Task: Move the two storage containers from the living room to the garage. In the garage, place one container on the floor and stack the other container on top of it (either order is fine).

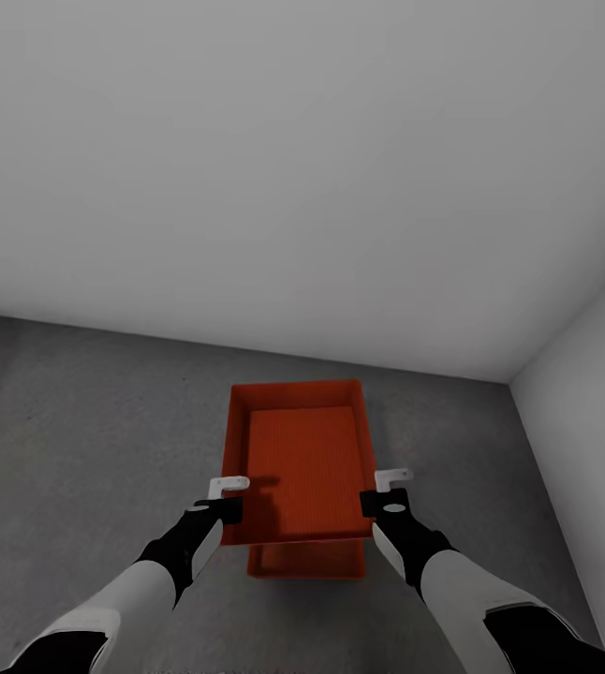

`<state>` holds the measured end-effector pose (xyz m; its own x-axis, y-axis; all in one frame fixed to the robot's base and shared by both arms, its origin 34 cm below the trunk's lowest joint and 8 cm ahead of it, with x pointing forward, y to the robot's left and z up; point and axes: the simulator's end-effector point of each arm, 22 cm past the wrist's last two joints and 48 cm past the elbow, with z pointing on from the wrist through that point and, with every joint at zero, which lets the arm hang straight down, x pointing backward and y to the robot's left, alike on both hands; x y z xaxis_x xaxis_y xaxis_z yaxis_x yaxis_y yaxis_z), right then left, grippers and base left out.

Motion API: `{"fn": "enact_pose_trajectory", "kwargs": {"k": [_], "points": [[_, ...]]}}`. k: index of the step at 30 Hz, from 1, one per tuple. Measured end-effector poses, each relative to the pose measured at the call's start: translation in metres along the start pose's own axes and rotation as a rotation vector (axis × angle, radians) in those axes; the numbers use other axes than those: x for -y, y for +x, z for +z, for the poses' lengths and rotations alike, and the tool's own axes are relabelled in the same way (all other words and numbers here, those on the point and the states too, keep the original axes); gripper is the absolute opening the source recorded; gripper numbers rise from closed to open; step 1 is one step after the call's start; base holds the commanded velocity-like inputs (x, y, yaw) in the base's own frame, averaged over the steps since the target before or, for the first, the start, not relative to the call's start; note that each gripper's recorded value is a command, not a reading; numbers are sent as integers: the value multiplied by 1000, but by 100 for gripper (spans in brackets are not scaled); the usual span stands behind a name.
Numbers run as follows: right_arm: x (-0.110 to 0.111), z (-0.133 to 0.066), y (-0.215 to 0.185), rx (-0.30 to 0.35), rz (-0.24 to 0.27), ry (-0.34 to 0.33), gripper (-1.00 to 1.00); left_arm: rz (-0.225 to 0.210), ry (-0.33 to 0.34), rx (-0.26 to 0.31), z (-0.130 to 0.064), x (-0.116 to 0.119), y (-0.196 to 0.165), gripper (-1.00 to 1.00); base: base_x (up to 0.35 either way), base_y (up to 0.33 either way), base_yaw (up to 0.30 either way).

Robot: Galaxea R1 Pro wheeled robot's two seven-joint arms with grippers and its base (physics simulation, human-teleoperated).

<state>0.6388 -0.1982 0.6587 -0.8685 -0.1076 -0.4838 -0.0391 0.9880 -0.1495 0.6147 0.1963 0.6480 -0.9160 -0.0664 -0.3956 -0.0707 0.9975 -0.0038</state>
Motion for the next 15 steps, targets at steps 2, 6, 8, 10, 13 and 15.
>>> {"fn": "enact_pose_trajectory", "kwargs": {"k": [2,6,8,10,13,15], "points": [[0,1,2,-3,0,0,-100,0,0,-3,1,0,2,-100,0,0,0],[-1,3,5,-10,-1,-1,-100,0,-1,-10,3,0,5,-100,0,0,0],[-1,4,7,-13,-1,-1,-100,1,-1,-13,4,0,7,-100,0,0,0],[-2,4,9,-16,-1,-2,-100,1,-1,-16,5,-1,8,-100,0,0,0],[-2,6,12,-21,-2,-2,-100,1,-1,-21,7,-1,11,-100,0,0,0],[-2,7,13,-24,-3,-3,-100,1,-2,-24,8,-1,13,-100,0,0,0]]}}
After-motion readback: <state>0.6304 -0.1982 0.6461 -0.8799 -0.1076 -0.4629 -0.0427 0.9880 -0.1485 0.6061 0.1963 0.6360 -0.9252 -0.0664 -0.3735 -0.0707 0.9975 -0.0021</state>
